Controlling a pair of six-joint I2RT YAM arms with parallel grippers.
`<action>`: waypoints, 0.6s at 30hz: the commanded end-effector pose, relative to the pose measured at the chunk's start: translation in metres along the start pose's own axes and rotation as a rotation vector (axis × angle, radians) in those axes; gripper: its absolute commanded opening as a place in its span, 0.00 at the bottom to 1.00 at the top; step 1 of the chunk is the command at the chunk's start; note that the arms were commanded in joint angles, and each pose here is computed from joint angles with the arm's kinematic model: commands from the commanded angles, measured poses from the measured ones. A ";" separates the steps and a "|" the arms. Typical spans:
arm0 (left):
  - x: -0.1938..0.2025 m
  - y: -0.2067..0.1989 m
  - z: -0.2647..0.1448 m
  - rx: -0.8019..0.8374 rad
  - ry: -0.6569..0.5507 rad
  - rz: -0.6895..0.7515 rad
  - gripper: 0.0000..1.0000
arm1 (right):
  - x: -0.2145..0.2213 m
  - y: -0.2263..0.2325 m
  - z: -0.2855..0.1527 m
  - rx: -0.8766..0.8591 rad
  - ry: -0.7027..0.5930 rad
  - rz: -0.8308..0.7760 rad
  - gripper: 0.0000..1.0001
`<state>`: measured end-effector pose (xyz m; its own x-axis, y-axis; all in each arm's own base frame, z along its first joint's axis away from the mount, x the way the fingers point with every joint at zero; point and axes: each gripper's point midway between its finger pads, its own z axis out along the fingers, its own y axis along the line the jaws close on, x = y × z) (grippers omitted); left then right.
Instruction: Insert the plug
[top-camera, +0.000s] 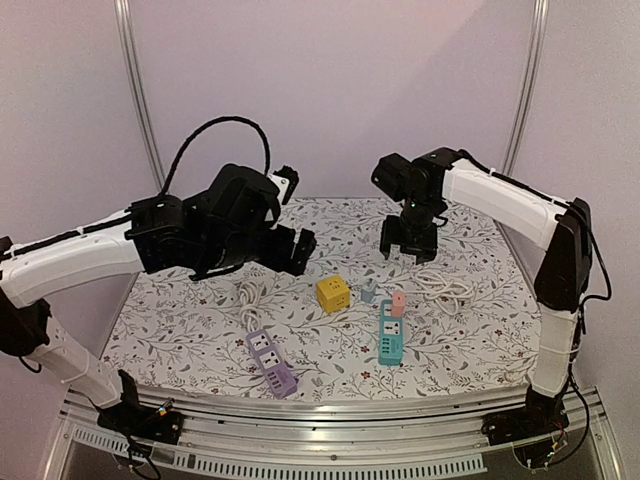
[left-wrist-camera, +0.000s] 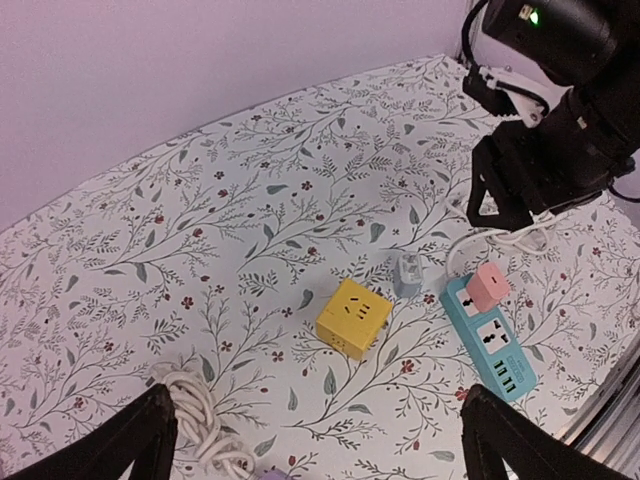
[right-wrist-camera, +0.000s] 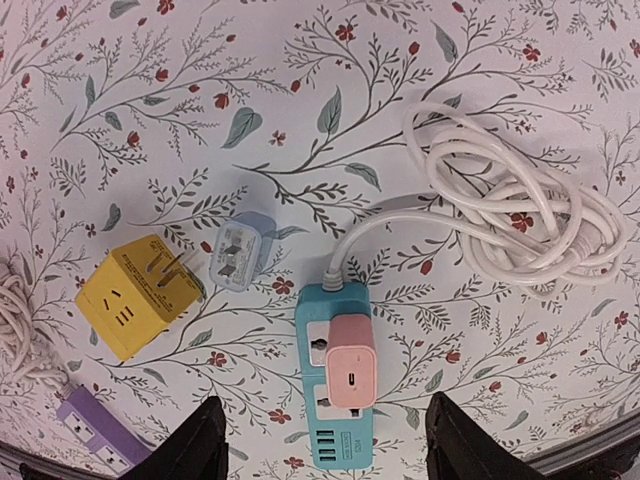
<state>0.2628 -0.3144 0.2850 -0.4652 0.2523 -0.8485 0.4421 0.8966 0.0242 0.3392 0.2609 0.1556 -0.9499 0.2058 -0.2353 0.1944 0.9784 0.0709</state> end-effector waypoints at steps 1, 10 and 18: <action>-0.007 -0.037 0.035 0.110 0.052 0.034 0.99 | -0.029 -0.032 -0.040 -0.030 -0.088 0.076 0.68; 0.007 -0.092 0.111 0.160 0.214 0.097 0.95 | -0.046 -0.080 -0.070 -0.103 -0.155 0.116 0.75; 0.049 -0.120 0.167 0.197 0.413 0.111 0.87 | -0.043 -0.107 -0.070 -0.159 -0.160 0.111 0.81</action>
<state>0.3183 -0.4730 0.1850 -0.5878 0.4414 -0.6780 0.6082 0.7937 -0.0106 0.3427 0.1490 0.2207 -0.8700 0.3496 -0.3478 0.2935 0.9338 0.2045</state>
